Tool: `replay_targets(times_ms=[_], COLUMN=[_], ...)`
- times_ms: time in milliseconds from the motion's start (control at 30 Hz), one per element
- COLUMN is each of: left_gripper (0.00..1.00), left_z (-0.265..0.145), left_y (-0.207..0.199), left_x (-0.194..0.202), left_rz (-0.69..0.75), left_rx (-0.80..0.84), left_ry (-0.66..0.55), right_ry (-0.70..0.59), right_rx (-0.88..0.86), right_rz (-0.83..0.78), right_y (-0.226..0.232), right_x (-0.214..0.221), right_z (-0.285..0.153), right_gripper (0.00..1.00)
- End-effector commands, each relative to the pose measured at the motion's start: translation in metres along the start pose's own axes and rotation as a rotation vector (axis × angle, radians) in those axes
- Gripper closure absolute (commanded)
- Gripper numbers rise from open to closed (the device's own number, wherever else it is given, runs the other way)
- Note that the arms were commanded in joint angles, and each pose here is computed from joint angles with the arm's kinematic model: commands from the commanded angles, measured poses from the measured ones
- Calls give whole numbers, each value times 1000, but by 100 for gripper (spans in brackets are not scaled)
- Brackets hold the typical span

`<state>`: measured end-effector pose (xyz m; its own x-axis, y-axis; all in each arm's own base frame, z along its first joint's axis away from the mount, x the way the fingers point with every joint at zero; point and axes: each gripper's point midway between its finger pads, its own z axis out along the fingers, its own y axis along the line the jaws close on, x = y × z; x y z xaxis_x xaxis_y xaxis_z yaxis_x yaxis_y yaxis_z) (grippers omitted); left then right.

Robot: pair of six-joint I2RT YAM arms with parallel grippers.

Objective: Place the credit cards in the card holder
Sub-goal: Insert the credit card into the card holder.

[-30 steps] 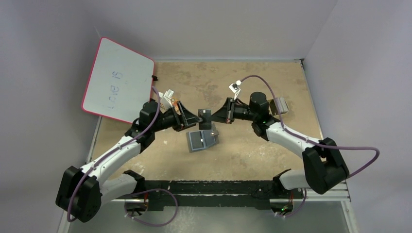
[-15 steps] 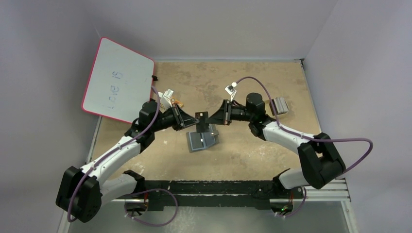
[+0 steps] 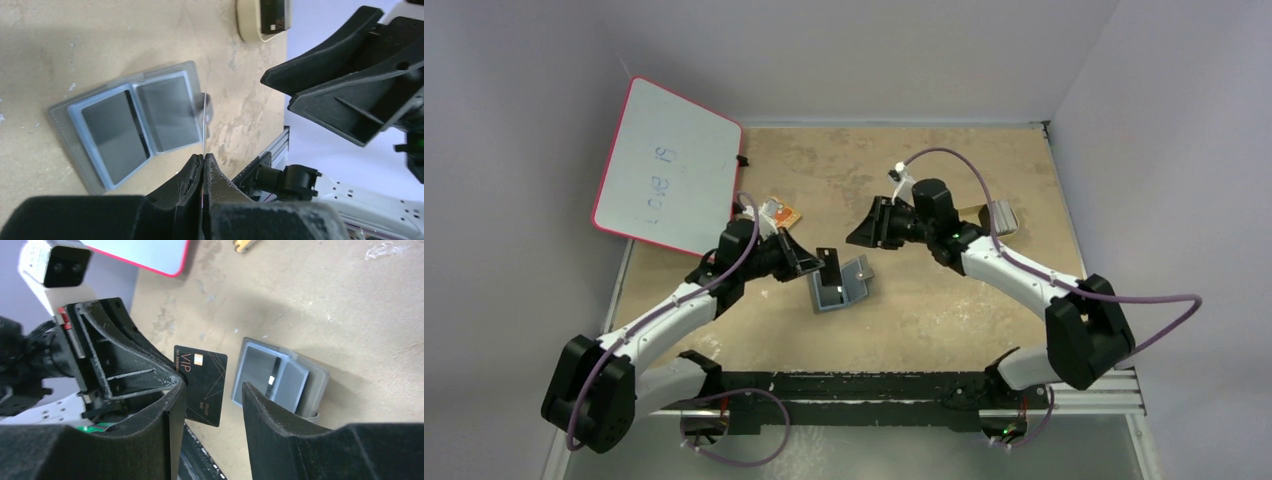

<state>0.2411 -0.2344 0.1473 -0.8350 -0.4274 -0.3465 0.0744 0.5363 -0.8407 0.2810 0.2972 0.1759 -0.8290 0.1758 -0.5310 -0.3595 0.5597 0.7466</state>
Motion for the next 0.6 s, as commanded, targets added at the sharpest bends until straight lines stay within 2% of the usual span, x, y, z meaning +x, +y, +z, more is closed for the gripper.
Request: replay_targets(times_ms=[0, 167, 333, 567], left_gripper=[100, 100, 100, 100], left_z=[10, 20, 21, 25], left_y=[32, 54, 63, 62], left_x=[5, 16, 22, 22], left_rz=[10, -28, -38, -48], left_rx=[-91, -136, -157, -138], left_ry=[11, 54, 69, 67], right_ry=[43, 128, 195, 215], right_rx=[175, 320, 520, 601], right_rz=[-67, -121, -168, -169], right_y=[-14, -28, -52, -64], right_x=[5, 23, 39, 47], right_z=[18, 45, 53, 45], right_gripper=[52, 53, 53, 56])
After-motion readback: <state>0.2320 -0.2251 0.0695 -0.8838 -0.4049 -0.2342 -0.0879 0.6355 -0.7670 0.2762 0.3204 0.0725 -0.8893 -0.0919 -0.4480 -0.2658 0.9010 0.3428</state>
